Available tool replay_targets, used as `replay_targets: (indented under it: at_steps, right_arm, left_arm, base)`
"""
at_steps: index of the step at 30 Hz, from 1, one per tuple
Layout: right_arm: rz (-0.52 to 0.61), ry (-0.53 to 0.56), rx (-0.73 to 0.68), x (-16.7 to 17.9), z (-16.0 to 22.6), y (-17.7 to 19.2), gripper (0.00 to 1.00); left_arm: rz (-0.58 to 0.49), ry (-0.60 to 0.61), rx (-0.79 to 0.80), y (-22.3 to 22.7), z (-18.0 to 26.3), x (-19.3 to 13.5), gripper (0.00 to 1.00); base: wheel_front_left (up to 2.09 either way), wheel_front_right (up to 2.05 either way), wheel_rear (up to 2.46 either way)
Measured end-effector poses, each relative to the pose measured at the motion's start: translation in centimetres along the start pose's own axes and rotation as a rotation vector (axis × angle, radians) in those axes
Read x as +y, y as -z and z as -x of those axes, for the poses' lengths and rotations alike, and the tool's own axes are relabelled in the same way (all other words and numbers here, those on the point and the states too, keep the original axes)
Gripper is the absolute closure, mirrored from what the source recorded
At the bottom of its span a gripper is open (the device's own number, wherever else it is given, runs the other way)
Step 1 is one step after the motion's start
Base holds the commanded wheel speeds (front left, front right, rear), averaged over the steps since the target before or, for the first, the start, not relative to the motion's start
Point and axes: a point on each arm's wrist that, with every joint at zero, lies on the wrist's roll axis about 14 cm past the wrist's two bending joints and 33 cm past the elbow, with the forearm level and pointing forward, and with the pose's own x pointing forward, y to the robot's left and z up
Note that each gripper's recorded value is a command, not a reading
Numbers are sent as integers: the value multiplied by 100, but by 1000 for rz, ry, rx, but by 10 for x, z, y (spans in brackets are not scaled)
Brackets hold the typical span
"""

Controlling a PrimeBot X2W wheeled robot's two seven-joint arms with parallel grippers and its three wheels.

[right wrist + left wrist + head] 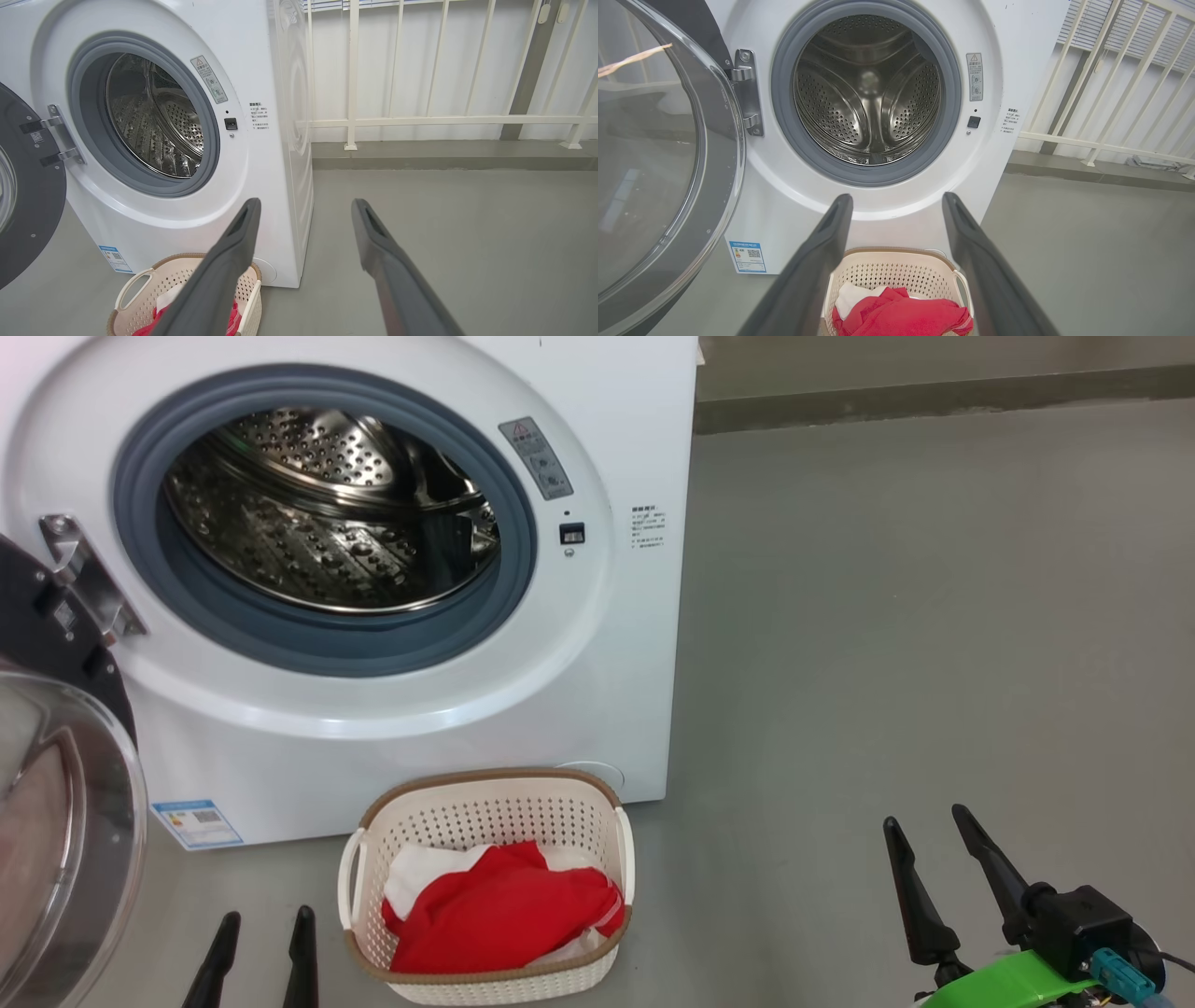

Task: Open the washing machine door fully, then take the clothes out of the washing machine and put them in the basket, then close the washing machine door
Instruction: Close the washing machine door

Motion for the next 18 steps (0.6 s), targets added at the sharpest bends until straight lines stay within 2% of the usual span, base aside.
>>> replay_targets:
  at_steps: [6, 18]
  right_arm:
    - [0, -3, 2, 1, -1, 1, 0]
    - [0, -11, -3, 3, -1, -1, 0]
  left_arm:
    - [1, -5, -1, 0, 1, 1, 0]
    - [-3, -21, -7, -2, 3, 7, 0]
  base:
    - [-43, 43, 0]
    - [0, 0, 0]
